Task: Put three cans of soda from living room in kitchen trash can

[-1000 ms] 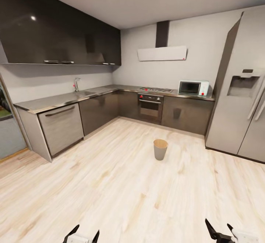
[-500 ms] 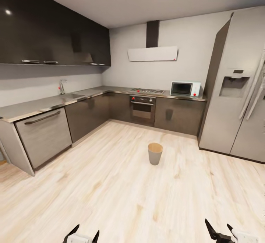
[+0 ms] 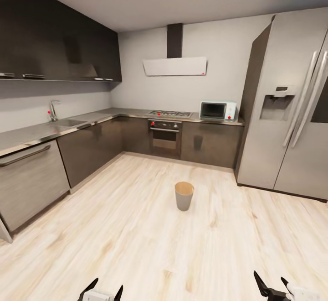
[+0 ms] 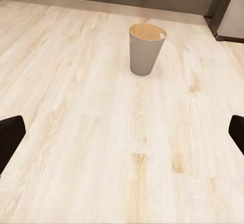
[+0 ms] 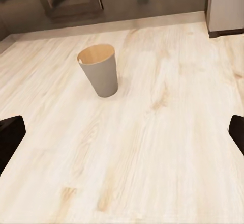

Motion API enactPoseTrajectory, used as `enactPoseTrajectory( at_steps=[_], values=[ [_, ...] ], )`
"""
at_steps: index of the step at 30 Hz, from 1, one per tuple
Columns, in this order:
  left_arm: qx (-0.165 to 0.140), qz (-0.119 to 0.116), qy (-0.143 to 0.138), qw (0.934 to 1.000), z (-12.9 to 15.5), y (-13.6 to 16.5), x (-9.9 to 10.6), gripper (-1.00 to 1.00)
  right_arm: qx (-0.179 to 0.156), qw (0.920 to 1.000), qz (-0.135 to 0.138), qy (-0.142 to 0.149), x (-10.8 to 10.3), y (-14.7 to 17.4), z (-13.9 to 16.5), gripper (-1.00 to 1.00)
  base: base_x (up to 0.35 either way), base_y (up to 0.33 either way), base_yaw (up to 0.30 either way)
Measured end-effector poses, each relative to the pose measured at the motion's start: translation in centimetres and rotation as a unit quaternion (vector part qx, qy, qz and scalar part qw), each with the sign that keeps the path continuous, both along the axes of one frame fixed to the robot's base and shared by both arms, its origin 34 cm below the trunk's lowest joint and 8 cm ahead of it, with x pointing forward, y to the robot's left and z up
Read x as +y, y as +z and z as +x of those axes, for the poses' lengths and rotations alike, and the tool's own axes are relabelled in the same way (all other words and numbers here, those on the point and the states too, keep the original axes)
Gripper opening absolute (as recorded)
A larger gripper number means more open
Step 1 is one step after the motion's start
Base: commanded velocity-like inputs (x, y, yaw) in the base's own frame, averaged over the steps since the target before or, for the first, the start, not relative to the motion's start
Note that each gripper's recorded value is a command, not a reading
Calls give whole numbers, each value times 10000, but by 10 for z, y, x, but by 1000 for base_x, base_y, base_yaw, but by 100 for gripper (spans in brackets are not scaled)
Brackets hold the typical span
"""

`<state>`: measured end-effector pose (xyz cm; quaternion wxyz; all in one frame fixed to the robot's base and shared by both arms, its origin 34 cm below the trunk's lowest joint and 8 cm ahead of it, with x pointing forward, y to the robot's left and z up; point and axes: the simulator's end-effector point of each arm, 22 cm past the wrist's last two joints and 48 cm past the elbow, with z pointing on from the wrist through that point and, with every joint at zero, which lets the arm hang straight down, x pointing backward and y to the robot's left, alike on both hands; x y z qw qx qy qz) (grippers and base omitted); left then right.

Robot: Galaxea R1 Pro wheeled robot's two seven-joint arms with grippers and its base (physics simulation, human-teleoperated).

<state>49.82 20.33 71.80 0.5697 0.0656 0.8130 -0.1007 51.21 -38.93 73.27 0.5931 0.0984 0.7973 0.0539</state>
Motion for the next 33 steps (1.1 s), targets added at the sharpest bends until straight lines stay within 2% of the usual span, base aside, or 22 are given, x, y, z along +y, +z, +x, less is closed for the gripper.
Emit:
enactPoseTrajectory(
  at_steps=[33],
  values=[
    [0, 0, 0, 10000, 0, 0, 0, 100, -24, 10000, 13, 5, 3, 0, 0, 100, 326, 100, -2]
  ],
)
